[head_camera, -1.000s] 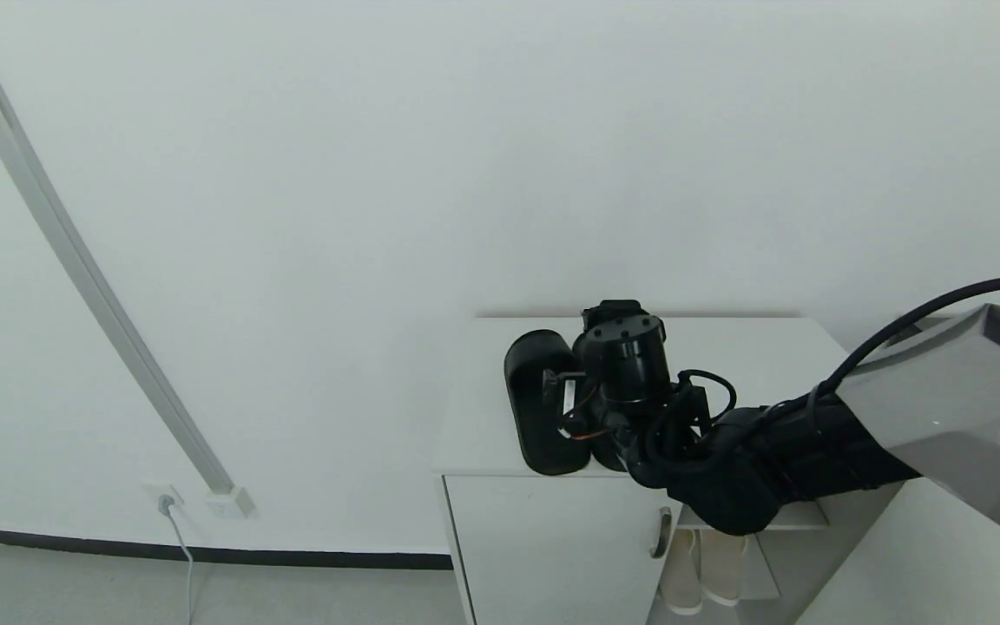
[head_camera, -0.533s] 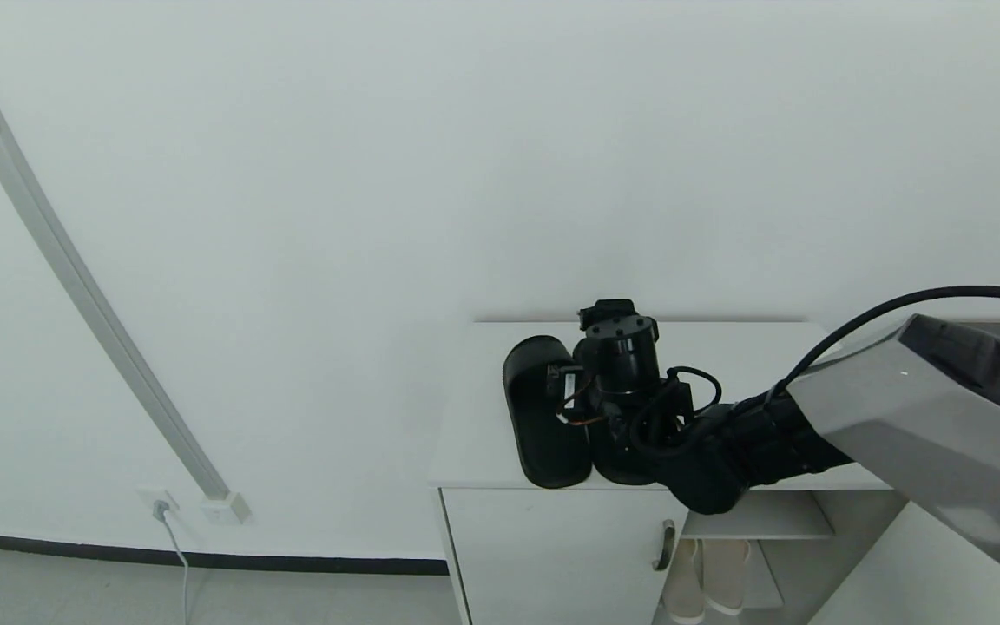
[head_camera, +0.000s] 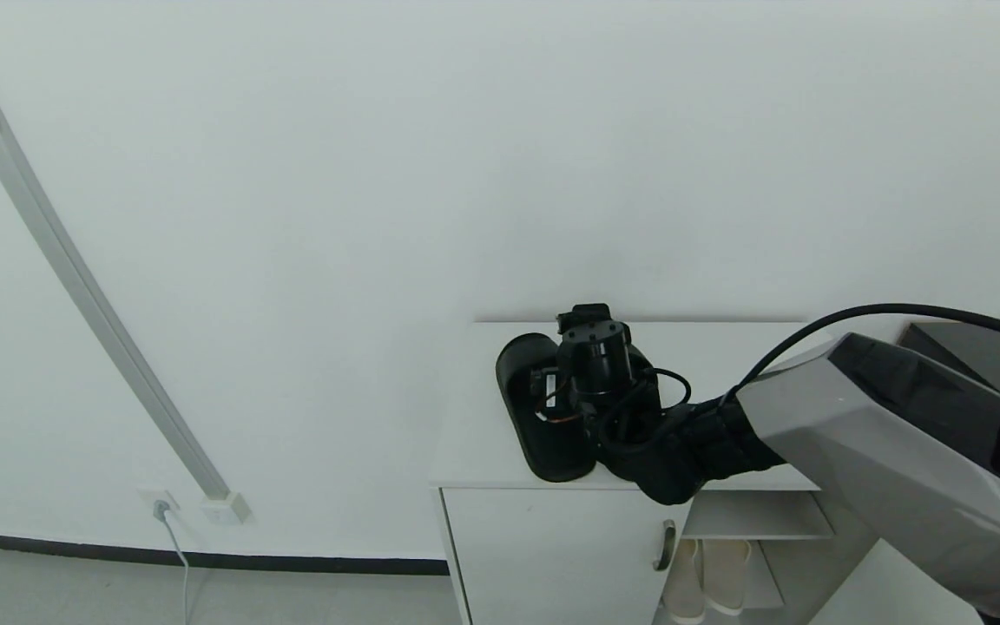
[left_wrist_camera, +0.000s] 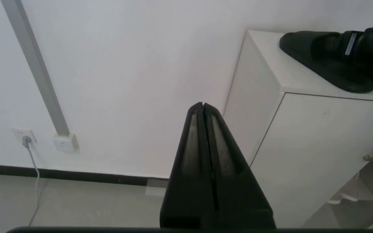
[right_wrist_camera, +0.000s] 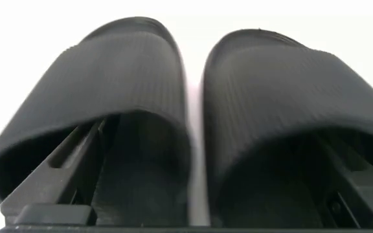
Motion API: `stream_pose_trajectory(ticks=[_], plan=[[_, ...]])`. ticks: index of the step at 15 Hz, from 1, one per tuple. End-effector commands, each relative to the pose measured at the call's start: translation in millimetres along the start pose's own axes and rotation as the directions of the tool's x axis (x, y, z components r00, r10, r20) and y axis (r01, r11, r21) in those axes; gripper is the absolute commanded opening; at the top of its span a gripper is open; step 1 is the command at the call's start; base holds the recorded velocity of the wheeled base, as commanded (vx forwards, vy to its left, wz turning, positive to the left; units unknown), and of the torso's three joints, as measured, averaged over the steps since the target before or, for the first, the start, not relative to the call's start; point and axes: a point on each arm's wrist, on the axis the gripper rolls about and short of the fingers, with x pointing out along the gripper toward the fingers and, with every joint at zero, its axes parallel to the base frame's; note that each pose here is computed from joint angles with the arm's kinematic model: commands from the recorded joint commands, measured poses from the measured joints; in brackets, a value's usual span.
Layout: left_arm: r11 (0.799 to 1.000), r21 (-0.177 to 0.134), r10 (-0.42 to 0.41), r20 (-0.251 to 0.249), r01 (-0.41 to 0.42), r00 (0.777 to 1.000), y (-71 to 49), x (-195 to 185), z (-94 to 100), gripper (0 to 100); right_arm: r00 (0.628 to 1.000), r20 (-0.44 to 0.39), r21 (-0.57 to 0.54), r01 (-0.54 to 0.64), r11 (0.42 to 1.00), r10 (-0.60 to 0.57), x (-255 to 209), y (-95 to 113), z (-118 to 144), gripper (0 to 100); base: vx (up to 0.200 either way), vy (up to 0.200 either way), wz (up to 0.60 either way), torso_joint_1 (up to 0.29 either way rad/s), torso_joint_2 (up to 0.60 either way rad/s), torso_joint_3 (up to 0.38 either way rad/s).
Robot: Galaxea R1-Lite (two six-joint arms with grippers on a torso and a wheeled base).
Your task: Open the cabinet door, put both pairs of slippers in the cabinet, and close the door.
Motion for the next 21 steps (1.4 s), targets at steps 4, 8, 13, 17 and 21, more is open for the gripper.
stream_pose_trajectory(ticks=[4, 8, 13, 17, 21], plan=[[1.000, 0.000, 0.004, 0.000, -0.004, 1.000, 0.1, 0, 0.0, 0, 1.000, -0.003, 0.000, 0.010, 1.000, -0.010, 14, 4, -4, 100, 0.000, 0.000, 0.00, 0.000, 0.00, 0.000], [1.000, 0.000, 0.004, 0.000, -0.004, 1.000, 0.1, 0, 0.0, 0, 1.000, 0.001, 0.002, 0.010, 1.000, -0.010, 15, 4, -4, 0, 0.000, 0.000, 0.00, 0.000, 0.00, 0.000], [1.000, -0.002, 0.006, -0.002, -0.006, 1.000, 0.1, 0, -0.2, 0, 1.000, 0.001, 0.002, 0.012, 1.000, -0.012, 16, 3, -4, 0, 0.000, 0.000, 0.00, 0.000, 0.00, 0.000], [1.000, -0.002, 0.004, -0.002, -0.004, 1.000, 0.1, 0, -0.2, 0, 0.999, 0.044, 0.027, -0.002, 1.000, 0.001, -5, -1, 28, 0, 0.000, 0.000, 0.00, 0.000, 0.00, 0.000], [1.000, -0.002, 0.002, 0.000, -0.002, 1.000, 0.0, 0, 0.2, 0, 0.994, 0.067, -0.002, -0.081, 0.997, 0.081, -57, -23, 64, 0, 0.000, 0.000, 0.00, 0.000, 0.00, 0.000]])
